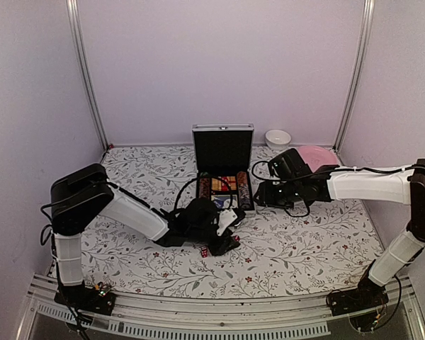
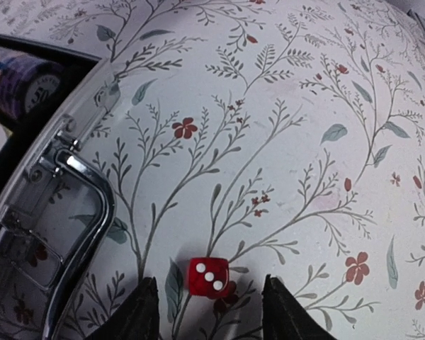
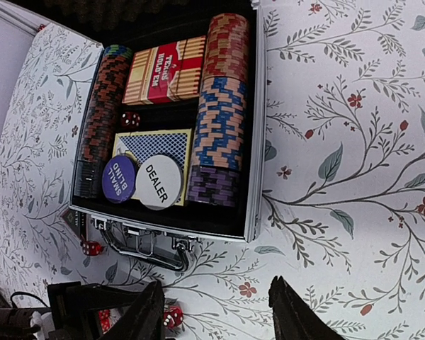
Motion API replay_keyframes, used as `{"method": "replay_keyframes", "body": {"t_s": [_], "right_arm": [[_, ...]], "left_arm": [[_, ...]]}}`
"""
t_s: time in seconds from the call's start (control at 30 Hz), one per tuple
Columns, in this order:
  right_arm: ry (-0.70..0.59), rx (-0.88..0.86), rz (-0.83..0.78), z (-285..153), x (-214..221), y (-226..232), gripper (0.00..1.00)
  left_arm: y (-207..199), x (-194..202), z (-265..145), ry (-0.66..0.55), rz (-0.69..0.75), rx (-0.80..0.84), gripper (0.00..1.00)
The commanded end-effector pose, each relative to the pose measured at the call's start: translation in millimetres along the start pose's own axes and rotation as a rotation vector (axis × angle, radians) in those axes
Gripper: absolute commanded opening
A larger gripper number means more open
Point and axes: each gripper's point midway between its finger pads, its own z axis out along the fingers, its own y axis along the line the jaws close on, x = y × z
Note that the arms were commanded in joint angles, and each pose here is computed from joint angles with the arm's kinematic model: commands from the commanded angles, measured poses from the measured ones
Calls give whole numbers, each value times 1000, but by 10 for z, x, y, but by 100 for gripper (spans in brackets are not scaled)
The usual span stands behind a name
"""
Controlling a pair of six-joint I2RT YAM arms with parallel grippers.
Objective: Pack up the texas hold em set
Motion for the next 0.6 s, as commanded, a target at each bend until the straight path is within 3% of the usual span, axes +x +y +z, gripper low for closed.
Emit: {"method": "replay_keyframes", "body": {"t_s": [0.0,0.1,0.27,0.4,0.57], "right_arm": [[-32,-21,-55,-155,-90,36,50],[-27,-38,-90,-227,-87,117,50],[59,5,-195,-217,94,291,48],[143,102,-254,-102,314,401,46],[243,187,-341,65,592,496,43]], "left_arm": [[-111,-115,-204,-46,26,25,54],[-142,-386,-416,-140,30,41,59],[-81,-757,-841,-297,13,69,60],[287,-861,-1290,-407,-35,24,60],[888,-679,-1668,-428,-139,-78,61]]}}
